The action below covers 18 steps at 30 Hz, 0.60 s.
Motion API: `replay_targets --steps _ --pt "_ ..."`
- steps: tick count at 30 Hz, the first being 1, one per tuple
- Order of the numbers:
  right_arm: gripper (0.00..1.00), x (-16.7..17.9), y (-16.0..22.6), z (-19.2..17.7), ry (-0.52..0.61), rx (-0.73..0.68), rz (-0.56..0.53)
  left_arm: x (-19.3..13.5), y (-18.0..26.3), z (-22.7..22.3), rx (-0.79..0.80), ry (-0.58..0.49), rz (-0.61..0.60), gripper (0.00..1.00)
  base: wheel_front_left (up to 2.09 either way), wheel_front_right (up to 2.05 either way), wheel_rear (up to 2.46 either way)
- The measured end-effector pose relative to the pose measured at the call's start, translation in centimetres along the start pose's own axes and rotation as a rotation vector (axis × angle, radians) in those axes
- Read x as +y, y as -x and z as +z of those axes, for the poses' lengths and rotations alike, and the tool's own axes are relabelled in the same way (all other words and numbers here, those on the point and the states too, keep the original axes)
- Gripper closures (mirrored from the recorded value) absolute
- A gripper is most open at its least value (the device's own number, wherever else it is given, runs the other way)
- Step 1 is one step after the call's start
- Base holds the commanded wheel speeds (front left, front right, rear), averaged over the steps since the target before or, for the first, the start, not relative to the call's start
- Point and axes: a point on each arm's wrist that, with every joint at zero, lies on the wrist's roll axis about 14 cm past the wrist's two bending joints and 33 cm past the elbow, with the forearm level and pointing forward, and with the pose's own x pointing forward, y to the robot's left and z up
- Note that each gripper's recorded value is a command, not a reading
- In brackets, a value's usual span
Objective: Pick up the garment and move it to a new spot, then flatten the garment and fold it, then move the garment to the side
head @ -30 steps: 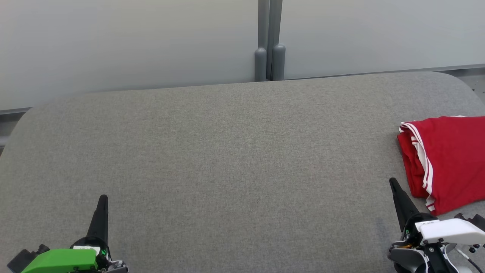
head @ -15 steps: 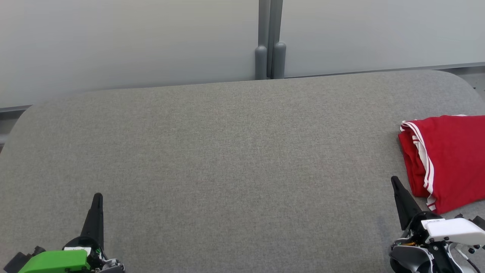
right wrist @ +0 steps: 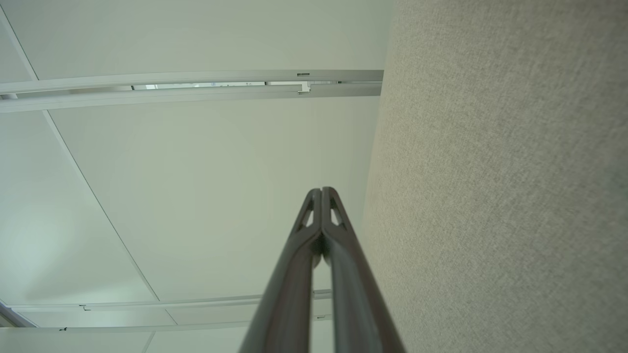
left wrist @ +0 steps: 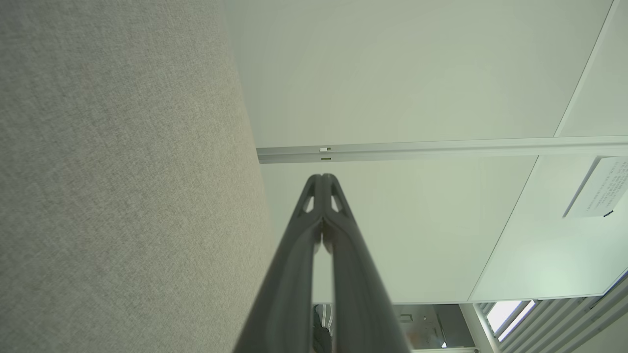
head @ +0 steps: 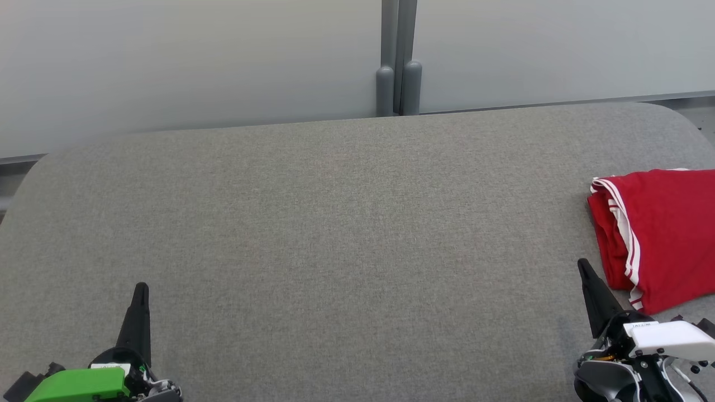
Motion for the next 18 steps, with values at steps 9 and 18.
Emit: replay_targets --steps 9,18 --pt "1.0 0.0 0.0 0.0 0.0 0.001 0.0 -0.01 0.0 -0.02 0.002 0.001 0.0 1.0 0.0 0.0 0.0" --pt "1.0 0.01 0.0 0.03 -0.001 0.0 0.001 -0.01 0.0 -0.03 0.001 0.001 -0.001 1.0 0.0 0.0 0.0"
